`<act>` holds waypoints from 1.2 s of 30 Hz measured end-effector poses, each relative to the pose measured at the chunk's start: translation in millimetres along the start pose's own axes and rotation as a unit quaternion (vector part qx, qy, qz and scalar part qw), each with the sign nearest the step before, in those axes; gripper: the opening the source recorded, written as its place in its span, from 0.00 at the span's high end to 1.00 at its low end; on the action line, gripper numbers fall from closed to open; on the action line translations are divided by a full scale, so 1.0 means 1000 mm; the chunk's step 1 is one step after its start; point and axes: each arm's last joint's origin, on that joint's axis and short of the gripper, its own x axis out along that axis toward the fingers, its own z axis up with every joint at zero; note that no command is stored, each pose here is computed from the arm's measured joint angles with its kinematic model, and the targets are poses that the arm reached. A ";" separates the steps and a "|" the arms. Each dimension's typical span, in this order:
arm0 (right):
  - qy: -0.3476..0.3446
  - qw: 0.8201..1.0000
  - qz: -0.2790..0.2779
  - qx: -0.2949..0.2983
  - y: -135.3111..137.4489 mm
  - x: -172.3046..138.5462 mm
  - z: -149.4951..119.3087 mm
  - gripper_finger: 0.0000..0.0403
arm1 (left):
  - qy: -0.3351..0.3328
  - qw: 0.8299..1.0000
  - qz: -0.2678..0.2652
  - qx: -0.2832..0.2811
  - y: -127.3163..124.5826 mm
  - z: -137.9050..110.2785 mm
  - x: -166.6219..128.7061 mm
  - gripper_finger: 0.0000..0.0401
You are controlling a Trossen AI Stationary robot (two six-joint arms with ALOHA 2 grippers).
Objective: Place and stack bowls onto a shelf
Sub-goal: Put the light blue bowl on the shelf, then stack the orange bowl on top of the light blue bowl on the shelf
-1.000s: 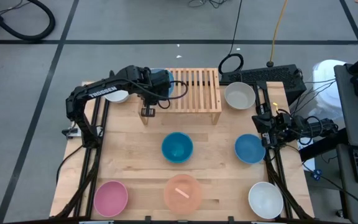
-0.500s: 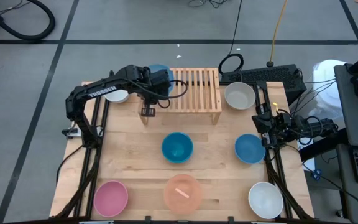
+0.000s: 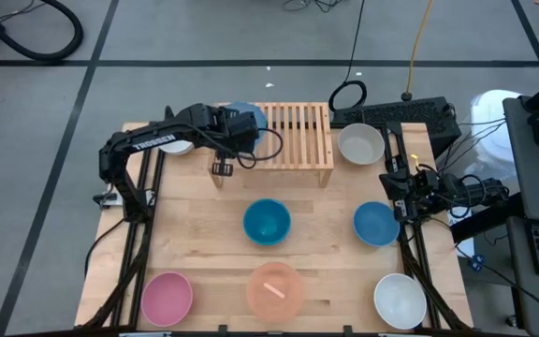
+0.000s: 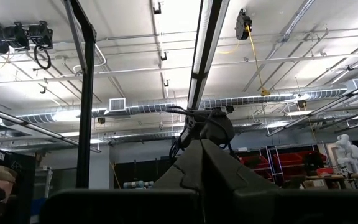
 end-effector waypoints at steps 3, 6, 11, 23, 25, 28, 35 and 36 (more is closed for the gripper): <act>0.000 1.000 0.000 0.000 0.000 0.000 0.000 1.00 | -0.002 1.000 -0.009 -0.002 -0.002 0.000 -0.001 0.82; 0.000 1.000 0.000 0.000 0.000 0.000 0.000 1.00 | 0.002 1.000 -0.025 -0.002 -0.004 -0.001 -0.001 0.82; 0.000 1.000 0.000 0.000 0.000 0.000 0.000 1.00 | -0.001 1.000 -0.026 -0.010 -0.005 -0.004 -0.005 0.82; -0.011 1.000 0.001 0.002 0.000 0.000 0.002 1.00 | -0.143 0.979 -0.047 -0.141 -0.002 -0.041 -0.068 0.82; -0.017 1.000 0.000 0.003 0.000 0.000 0.003 1.00 | -0.190 0.966 -0.063 -0.162 -0.002 -0.051 -0.084 0.82; -0.035 0.999 -0.001 -0.007 0.000 0.000 0.007 1.00 | -0.235 0.951 -0.064 -0.188 -0.002 -0.066 -0.103 0.82; -0.082 0.996 -0.009 -0.040 -0.001 -0.001 0.016 1.00 | -0.278 0.926 -0.066 -0.248 -0.007 -0.107 -0.135 0.82; -0.085 0.996 -0.009 -0.040 -0.001 -0.001 0.017 1.00 | -0.284 0.922 -0.067 -0.253 -0.008 -0.113 -0.139 0.82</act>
